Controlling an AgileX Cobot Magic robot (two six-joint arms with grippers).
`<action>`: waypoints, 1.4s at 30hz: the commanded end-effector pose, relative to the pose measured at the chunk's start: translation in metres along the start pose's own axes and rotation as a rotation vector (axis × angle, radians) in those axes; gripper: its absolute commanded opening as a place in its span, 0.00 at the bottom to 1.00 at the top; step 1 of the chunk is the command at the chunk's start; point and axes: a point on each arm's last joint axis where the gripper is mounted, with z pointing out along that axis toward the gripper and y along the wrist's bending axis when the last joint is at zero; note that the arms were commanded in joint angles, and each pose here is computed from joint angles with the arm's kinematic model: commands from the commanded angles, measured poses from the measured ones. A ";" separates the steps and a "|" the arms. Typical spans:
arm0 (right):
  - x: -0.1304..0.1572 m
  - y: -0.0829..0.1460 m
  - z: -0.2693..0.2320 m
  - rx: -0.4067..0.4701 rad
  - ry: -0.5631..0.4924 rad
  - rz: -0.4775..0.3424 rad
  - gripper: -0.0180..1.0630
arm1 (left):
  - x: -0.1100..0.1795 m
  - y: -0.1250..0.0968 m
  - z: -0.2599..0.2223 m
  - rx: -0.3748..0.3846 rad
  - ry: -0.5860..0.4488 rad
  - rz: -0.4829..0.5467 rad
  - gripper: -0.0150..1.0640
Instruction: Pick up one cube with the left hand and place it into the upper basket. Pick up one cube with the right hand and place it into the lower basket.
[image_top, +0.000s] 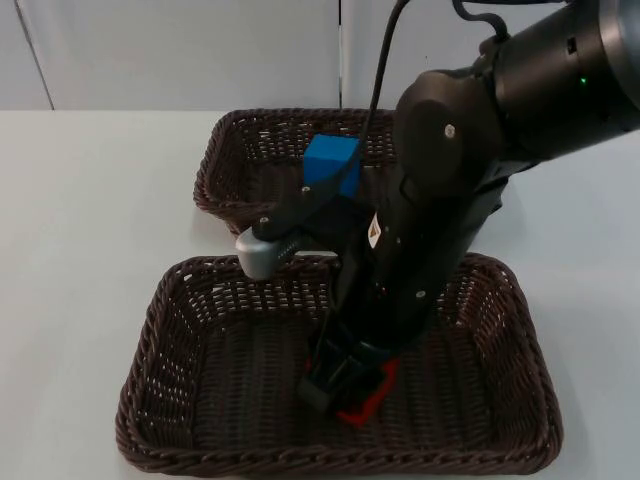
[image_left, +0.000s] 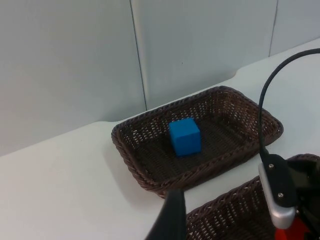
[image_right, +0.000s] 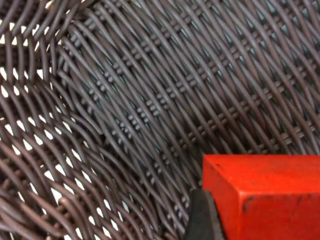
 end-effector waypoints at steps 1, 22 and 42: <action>-0.001 0.003 0.001 -0.003 -0.005 -0.003 0.42 | 0.001 -0.001 0.000 0.007 -0.001 -0.016 0.72; -0.018 0.013 -0.138 0.054 -0.334 -0.048 0.74 | 0.001 -0.001 0.000 0.007 -0.001 -0.016 0.72; 0.025 0.033 -0.269 0.102 -0.630 -0.071 0.74 | 0.001 -0.001 0.000 0.009 -0.002 -0.020 0.72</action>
